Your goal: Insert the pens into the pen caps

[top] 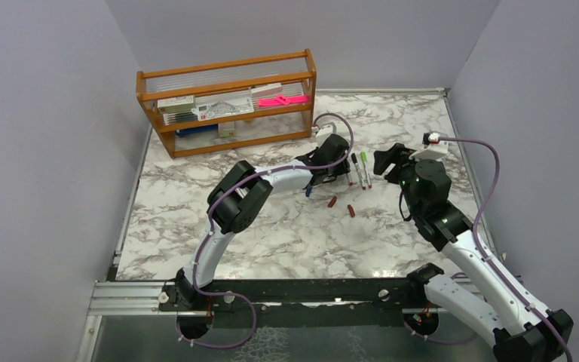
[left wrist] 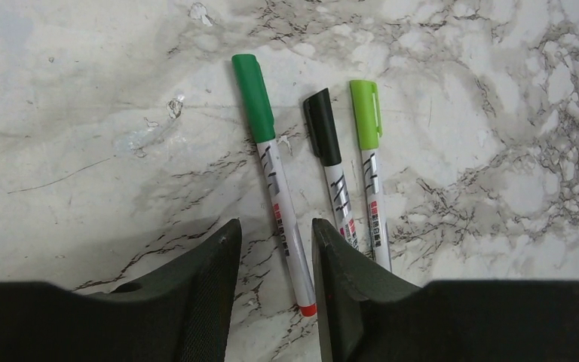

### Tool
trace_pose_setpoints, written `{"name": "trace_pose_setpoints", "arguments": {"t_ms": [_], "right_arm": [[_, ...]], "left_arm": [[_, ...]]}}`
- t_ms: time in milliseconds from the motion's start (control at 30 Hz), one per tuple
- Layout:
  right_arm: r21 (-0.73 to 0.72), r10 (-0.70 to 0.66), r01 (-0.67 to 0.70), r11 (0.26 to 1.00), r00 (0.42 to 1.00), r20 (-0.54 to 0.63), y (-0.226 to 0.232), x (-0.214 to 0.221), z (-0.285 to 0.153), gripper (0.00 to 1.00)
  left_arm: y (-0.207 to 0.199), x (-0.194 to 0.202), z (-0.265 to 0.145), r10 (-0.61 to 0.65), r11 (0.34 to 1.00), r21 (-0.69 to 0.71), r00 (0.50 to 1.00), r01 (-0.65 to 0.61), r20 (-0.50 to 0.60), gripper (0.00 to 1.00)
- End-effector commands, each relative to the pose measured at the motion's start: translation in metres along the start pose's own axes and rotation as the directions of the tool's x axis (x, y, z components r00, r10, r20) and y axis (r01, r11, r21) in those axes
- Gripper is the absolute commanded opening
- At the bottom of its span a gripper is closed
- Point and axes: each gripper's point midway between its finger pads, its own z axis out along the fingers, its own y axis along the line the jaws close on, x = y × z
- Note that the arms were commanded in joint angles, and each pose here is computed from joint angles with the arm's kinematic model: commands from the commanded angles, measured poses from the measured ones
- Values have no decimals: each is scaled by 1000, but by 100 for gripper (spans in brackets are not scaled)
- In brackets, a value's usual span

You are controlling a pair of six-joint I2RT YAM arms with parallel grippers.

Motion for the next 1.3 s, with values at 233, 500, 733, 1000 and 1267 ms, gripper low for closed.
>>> {"name": "trace_pose_setpoints", "arguments": {"t_ms": [233, 500, 733, 1000, 1267], "right_arm": [[-75, -27, 13, 997, 983, -181, 11, 62, 17, 48], [-220, -79, 19, 975, 960, -269, 37, 95, 33, 6], [-401, -165, 2, 916, 913, -372, 97, 149, 53, 45], [-594, -353, 67, 802, 855, -380, 209, 212, 52, 56], [-697, -488, 102, 710, 785, -383, 288, 286, 32, 58]], "left_arm": [[11, -28, -39, 185, 983, -9, 982, -185, 47, 47], [97, -78, -99, 73, 993, -98, 994, -65, 83, 50], [180, -108, -168, -96, 944, -294, 977, 150, 189, 84], [232, -118, -213, -204, 902, -328, 948, 279, 244, 89], [270, -127, -242, -288, 867, -332, 917, 371, 275, 94]]}}
